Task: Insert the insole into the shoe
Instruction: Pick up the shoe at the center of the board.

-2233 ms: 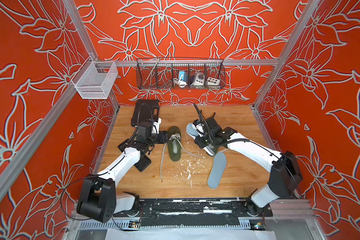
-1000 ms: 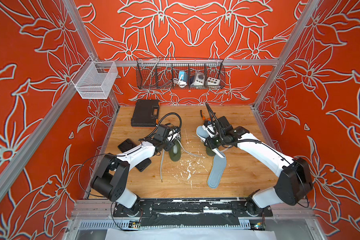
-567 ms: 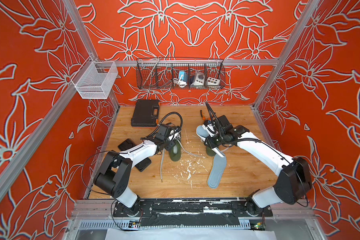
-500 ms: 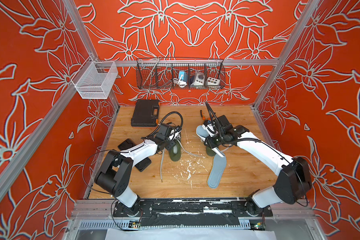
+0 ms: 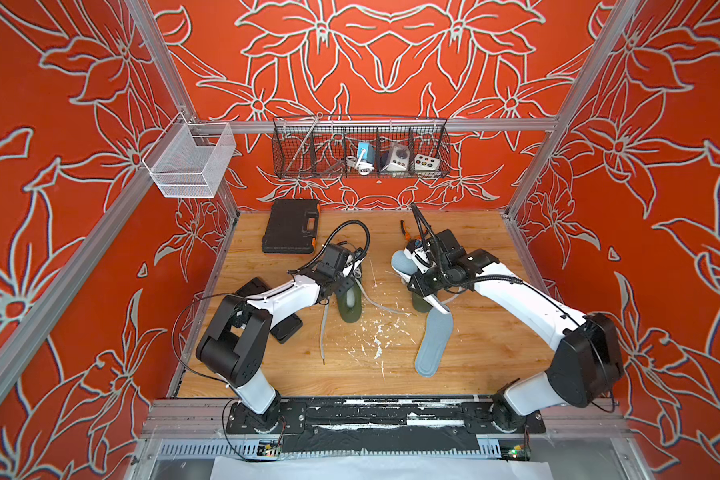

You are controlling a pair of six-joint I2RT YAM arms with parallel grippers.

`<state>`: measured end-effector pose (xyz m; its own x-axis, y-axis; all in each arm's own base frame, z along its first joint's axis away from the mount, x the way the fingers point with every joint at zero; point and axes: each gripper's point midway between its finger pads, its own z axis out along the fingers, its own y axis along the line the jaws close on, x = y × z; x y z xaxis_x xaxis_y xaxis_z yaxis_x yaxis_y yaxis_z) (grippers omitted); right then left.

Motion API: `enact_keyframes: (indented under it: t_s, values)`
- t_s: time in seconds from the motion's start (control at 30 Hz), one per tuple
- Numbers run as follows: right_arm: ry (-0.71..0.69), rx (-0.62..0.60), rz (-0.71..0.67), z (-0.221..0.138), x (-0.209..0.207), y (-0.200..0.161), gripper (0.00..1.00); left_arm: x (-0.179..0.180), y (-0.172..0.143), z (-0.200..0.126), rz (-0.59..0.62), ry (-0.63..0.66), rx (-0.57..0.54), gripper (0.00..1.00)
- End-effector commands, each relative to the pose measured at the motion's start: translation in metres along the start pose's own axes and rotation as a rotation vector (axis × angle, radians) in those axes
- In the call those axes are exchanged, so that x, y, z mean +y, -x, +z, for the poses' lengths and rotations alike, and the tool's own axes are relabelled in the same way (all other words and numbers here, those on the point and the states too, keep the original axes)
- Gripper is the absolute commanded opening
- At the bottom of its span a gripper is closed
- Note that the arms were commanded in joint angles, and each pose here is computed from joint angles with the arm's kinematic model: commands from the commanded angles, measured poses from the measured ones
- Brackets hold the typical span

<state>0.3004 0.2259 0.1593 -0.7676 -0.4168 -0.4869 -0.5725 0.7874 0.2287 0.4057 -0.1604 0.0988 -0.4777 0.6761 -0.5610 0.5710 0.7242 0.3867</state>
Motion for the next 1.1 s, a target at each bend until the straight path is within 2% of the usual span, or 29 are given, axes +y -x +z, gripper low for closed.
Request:
enact_keyframes:
  t_s: [0.0, 0.1, 0.23, 0.43, 0.53, 0.67, 0.77, 0.93, 1.07]
  values:
    - [0.015, 0.003, -0.012, -0.003, 0.002, 0.005, 0.27, 0.0, 0.007, 0.003, -0.003, 0.005, -0.009, 0.61]
    - [0.015, 0.003, -0.014, -0.004, 0.001, 0.005, 0.27, -0.001, 0.008, 0.004, -0.01, -0.002, -0.015, 0.58]
    - [0.016, 0.01, -0.015, -0.003, 0.002, 0.003, 0.27, -0.004, 0.008, 0.004, -0.008, -0.015, -0.017, 0.47]
    - [0.019, 0.021, -0.009, -0.002, 0.002, 0.0, 0.25, -0.005, 0.008, 0.0, -0.001, -0.025, -0.015, 0.16]
    - [0.012, 0.031, -0.011, -0.003, 0.0, -0.002, 0.25, -0.007, 0.008, -0.001, 0.002, -0.045, 0.002, 0.07]
    - [-0.005, 0.054, -0.022, -0.004, -0.002, -0.006, 0.24, -0.01, 0.006, -0.002, -0.025, -0.089, 0.065, 0.01]
    - [-0.018, 0.085, -0.038, -0.007, -0.004, -0.012, 0.24, -0.015, 0.002, -0.002, -0.09, -0.152, 0.149, 0.0]
    - [-0.045, 0.167, -0.072, -0.015, -0.008, -0.025, 0.24, -0.019, -0.002, -0.002, -0.285, -0.27, 0.27, 0.0]
    - [-0.082, 0.257, -0.099, -0.024, -0.014, -0.036, 0.23, -0.024, 0.01, -0.012, -0.448, -0.396, 0.25, 0.0]
